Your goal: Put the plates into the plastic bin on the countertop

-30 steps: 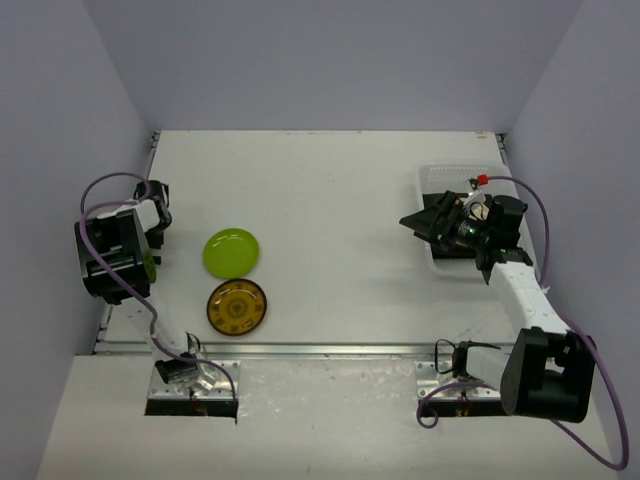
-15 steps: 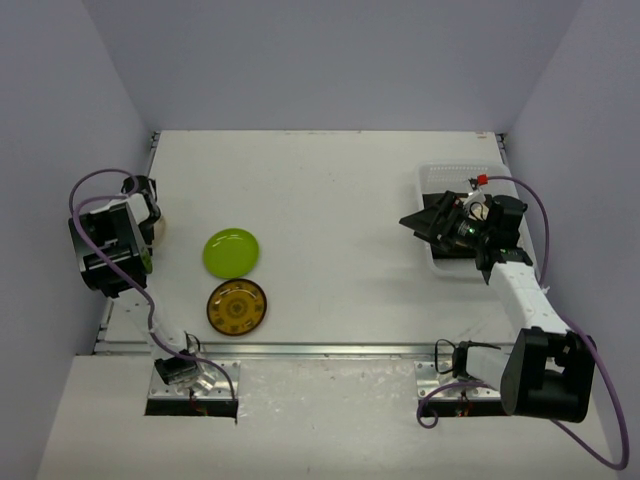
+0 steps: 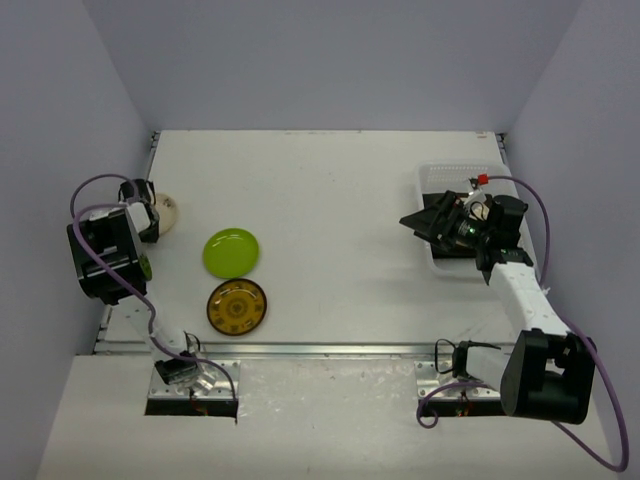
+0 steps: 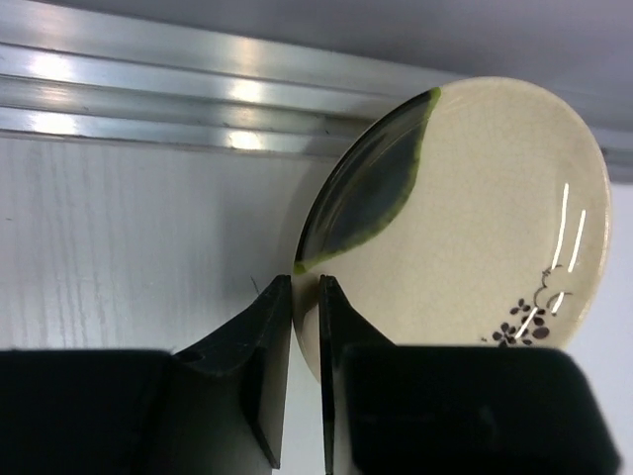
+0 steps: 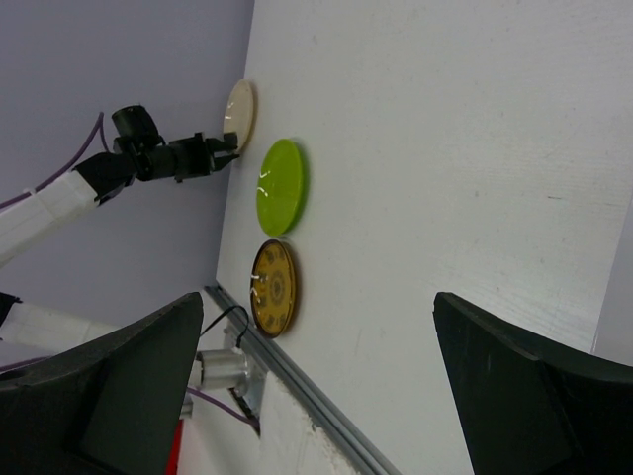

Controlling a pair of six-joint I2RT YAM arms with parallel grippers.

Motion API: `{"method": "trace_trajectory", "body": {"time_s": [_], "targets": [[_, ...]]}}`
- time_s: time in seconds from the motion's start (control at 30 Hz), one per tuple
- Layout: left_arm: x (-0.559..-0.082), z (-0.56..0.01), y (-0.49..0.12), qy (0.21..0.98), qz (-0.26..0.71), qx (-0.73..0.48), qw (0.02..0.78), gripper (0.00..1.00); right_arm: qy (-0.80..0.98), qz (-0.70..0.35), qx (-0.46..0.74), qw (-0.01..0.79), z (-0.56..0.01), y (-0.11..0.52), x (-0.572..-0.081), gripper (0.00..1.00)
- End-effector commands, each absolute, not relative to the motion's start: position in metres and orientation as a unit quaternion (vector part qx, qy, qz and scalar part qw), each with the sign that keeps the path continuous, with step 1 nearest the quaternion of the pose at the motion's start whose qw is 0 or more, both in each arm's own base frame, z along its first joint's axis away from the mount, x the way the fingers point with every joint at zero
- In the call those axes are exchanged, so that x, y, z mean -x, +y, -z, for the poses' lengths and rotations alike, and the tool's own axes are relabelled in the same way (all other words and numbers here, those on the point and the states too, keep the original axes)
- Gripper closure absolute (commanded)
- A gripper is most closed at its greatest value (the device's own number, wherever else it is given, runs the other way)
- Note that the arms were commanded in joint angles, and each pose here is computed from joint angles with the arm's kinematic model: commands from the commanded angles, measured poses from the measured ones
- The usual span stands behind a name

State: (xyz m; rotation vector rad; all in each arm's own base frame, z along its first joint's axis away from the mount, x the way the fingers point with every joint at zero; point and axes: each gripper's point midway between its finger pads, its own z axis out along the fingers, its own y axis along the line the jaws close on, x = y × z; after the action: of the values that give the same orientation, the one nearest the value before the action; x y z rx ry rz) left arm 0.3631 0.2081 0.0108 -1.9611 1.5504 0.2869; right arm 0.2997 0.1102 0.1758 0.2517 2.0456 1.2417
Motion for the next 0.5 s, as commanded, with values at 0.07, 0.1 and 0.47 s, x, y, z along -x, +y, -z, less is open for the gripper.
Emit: {"method": "trace_trajectory", "body": {"time_s": [0.07, 0.1, 0.47], "targets": [[-0.385, -0.068, 0.170, 0.625, 0.048, 0.651, 0.428, 1.00, 0.776, -0.495, -0.068, 0.386, -0.197, 0.113, -0.300, 0.01], [-0.387, -0.082, 0.165, 0.623, 0.069, 0.636, 0.451, 1.00, 0.773, -0.500, -0.067, 0.385, -0.198, 0.113, -0.300, 0.01], [-0.406, -0.154, 0.077, 0.663, 0.239, 0.481, 0.522, 1.00, 0.726, -0.590, -0.005, 0.355, -0.217, 0.138, -0.288, 0.01]]}}
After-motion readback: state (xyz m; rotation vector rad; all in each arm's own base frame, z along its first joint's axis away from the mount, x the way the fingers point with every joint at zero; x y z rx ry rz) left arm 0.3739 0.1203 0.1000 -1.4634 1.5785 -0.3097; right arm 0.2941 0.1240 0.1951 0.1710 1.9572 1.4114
